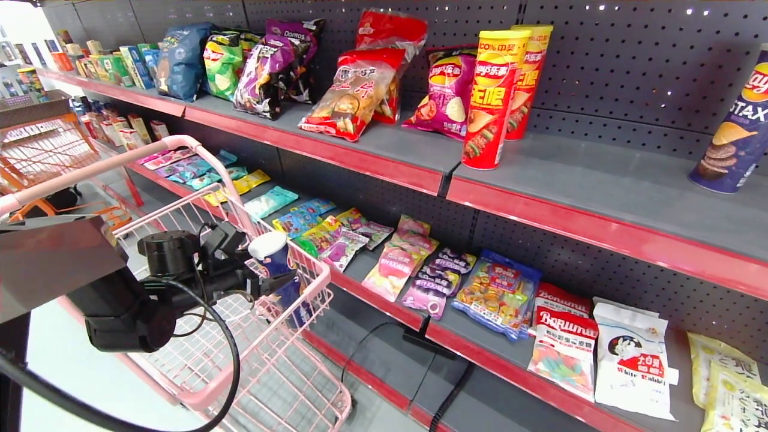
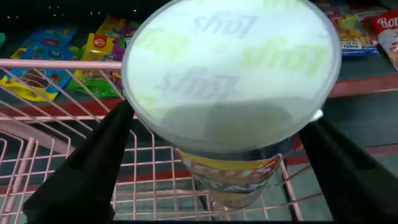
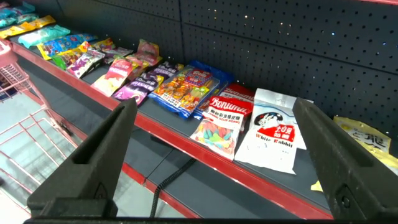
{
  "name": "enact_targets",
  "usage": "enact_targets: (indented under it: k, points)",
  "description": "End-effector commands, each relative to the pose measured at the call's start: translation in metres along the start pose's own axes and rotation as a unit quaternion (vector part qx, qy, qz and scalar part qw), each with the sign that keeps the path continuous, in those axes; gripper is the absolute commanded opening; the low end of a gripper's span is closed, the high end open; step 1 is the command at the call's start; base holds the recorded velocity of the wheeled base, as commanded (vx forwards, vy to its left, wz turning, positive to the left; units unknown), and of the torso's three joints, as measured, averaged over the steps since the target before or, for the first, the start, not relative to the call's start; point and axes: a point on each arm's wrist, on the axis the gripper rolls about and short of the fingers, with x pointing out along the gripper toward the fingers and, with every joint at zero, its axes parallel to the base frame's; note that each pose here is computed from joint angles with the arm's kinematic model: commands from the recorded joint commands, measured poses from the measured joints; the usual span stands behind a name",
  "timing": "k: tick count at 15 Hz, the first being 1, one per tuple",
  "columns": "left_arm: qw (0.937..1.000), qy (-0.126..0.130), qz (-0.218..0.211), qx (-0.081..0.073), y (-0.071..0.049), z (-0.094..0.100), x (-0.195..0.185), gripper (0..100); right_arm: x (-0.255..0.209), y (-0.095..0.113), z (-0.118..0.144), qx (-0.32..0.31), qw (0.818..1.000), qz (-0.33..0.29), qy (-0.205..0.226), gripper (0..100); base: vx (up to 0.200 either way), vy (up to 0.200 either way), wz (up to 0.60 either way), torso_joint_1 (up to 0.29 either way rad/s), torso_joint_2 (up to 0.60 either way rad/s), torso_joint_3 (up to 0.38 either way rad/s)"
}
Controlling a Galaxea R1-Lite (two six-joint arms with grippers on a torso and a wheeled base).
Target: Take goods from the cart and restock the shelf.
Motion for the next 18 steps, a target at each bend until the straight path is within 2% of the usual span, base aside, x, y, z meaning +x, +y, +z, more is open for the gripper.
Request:
enact_targets:
  k: [1, 3, 5, 7, 8, 9, 11, 12, 14, 15, 16, 17, 18]
  points:
    - [1.0, -0.001, -0.002, 0.002, -0.001, 0.001, 0.001, 0, 0.0, 0.0, 0.0, 0.0, 1.0, 0.0, 0.0, 100, 0.0, 0.0, 0.0, 0.0, 0.0, 0.0]
    - [1.0, -0.001, 0.001, 0.003, -0.003, 0.002, 0.003, 0, 0.0, 0.0, 0.0, 0.0, 1.0, 0.0, 0.0, 100, 0.0, 0.0, 0.0, 0.0, 0.0, 0.0]
    - [0.9998, 0.003, 0.017, -0.012, -0.002, 0.001, 0.003, 0, 0.0, 0.0, 0.0, 0.0, 1.0, 0.0, 0.0, 100, 0.0, 0.0, 0.0, 0.0, 0.0, 0.0]
    - [0.9995, -0.003, 0.023, -0.022, -0.002, 0.002, 0.001, 0, 0.0, 0.0, 0.0, 0.0, 1.0, 0.0, 0.0, 100, 0.0, 0.0, 0.0, 0.0, 0.0, 0.0]
    - [0.9987, -0.014, 0.039, -0.028, -0.003, 0.003, -0.005, 0, 0.0, 0.0, 0.0, 0.0, 1.0, 0.0, 0.0, 100, 0.0, 0.0, 0.0, 0.0, 0.0, 0.0]
    - [0.9971, -0.03, 0.059, -0.037, -0.004, 0.013, -0.016, 0, 0.0, 0.0, 0.0, 0.0, 1.0, 0.001, 0.0, 100, 0.0, 0.0, 0.0, 0.0, 0.0, 0.0]
    - [0.992, -0.063, 0.081, -0.074, -0.013, 0.054, -0.054, 0, 0.0, 0.0, 0.0, 0.0, 1.0, 0.001, 0.0, 100, 0.0, 0.0, 0.0, 0.0, 0.0, 0.0]
    - [0.989, -0.074, 0.102, -0.077, -0.017, 0.075, -0.081, 0, 0.0, 0.0, 0.0, 0.001, 1.0, 0.0, 0.0, 100, 0.0, 0.0, 0.0, 0.0, 0.0, 0.0]
    - [0.9856, -0.083, 0.126, -0.077, -0.038, 0.102, -0.133, 0, 0.0, 0.0, 0.0, 0.001, 1.0, 0.0, 0.0, 100, 0.0, 0.0, 0.0, 0.0, 0.0, 0.0]
    - [0.9839, -0.092, 0.131, -0.079, -0.059, 0.12, -0.163, 0, 0.0, 0.0, 0.0, 0.001, 1.0, 0.001, 0.0, 100, 0.0, 0.0, 0.0, 0.0, 0.0, 0.0]
    - [0.9818, -0.106, 0.13, -0.09, -0.08, 0.138, -0.187, 0, 0.0, 0.0, 0.0, 0.001, 1.0, 0.0, 0.0, 100, 0.0, 0.0, 0.0, 0.0, 0.0, 0.0]
    - [0.9804, -0.113, 0.129, -0.098, -0.094, 0.148, -0.203, 0, 0.0, 0.0, 0.0, 0.001, 1.0, 0.001, 0.0, 100, 0.0, 0.0, 0.0, 0.0, 0.0, 0.0]
    - [0.9803, -0.112, 0.128, -0.101, -0.128, 0.159, -0.235, 0, 0.0, 0.0, 0.0, 0.001, 1.0, 0.001, 0.0, 100, 0.0, 0.0, 0.0, 0.0, 0.0, 0.0]
